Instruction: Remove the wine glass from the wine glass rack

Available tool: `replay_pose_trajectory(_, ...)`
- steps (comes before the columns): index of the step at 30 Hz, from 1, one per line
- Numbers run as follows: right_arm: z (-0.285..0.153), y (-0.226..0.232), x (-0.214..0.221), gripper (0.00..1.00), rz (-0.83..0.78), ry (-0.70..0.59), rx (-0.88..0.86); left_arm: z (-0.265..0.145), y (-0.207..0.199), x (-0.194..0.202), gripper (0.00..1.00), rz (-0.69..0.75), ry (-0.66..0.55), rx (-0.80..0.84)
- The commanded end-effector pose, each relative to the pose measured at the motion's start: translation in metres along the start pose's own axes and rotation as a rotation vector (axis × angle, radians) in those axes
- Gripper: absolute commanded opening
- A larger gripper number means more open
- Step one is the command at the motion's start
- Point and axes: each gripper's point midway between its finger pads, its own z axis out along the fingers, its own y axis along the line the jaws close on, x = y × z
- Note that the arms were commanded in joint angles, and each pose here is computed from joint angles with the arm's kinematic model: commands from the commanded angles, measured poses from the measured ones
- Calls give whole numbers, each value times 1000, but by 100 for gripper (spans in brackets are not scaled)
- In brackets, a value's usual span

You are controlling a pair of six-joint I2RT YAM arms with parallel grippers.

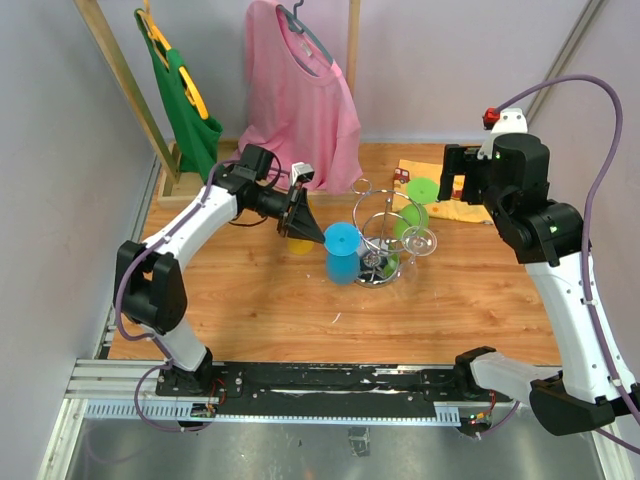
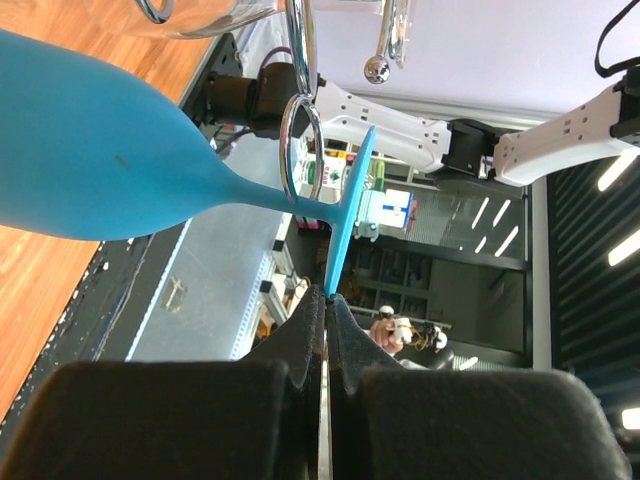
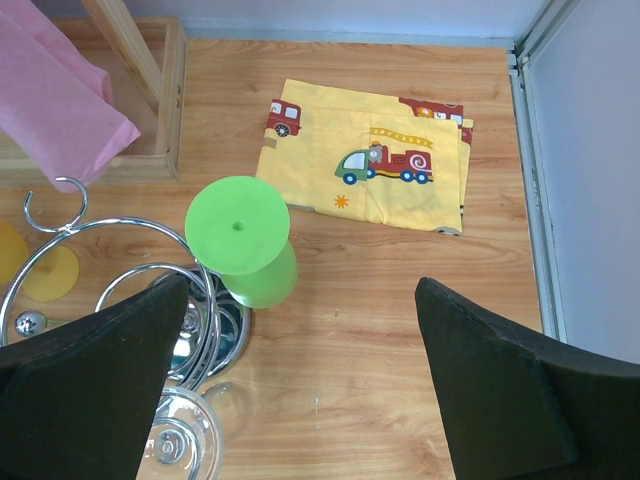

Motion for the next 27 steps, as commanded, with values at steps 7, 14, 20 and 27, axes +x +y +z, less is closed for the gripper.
replay_pose_trajectory(7,3,8,-15,98,39,-31,-45,-22,-19,11,0,26,-35,29)
replay_pose_trajectory(14,5,39,-39,99,89,-55,-188,-34,-17,13,0,22,-75,23)
replay_pose_trajectory(20,11,68,-44,99,125,-32,-322,-42,-16,15,0,19,-102,21)
replay_pose_trajectory(27,13,100,-49,98,175,-3,-477,-50,-20,12,0,19,-126,22)
